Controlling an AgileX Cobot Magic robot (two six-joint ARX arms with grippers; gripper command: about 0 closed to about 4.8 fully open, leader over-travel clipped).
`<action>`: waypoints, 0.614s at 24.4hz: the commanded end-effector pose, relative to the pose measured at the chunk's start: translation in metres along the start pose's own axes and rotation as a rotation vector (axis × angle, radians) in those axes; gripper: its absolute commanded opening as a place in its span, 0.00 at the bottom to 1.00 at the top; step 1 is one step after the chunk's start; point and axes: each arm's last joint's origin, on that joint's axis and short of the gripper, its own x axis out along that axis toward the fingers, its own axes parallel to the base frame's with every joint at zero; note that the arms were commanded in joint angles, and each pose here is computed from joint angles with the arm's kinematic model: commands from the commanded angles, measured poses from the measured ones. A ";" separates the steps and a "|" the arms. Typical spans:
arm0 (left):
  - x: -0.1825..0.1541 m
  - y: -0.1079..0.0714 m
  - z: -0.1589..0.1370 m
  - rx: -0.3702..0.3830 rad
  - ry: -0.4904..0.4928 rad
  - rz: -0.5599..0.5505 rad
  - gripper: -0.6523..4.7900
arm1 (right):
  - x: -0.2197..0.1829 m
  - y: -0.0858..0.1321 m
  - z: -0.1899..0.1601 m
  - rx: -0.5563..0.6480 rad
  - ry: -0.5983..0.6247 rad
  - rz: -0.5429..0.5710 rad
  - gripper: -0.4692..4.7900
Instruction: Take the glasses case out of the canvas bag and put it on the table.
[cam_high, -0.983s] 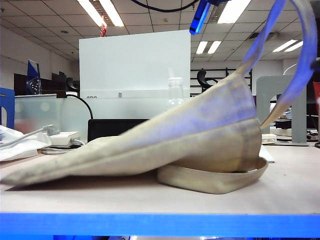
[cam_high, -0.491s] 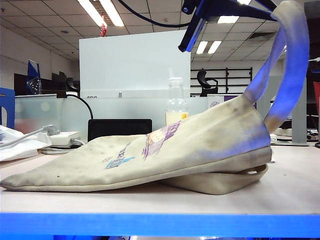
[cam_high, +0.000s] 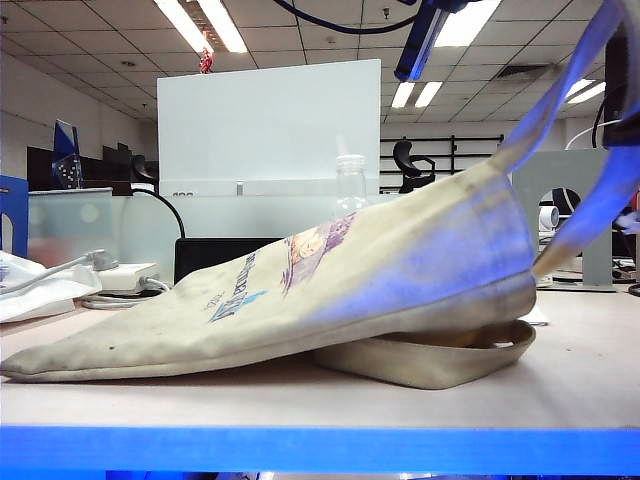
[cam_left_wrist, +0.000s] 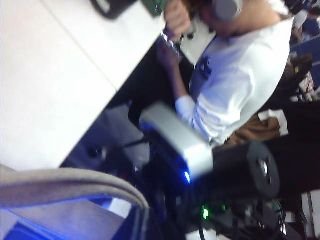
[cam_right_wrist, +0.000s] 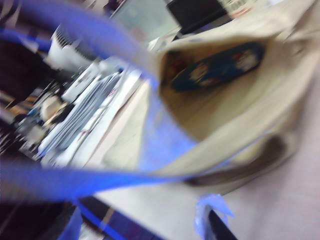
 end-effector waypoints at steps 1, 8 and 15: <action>-0.001 -0.003 0.003 0.019 -0.036 0.016 0.11 | 0.003 0.005 -0.005 0.009 0.073 0.090 0.69; -0.001 0.002 -0.006 -0.016 0.040 0.055 0.11 | 0.003 0.019 0.002 -0.228 -0.022 0.014 0.72; -0.002 0.004 -0.014 -0.039 0.122 0.048 0.11 | 0.001 0.018 0.006 -0.332 -0.069 -0.119 0.73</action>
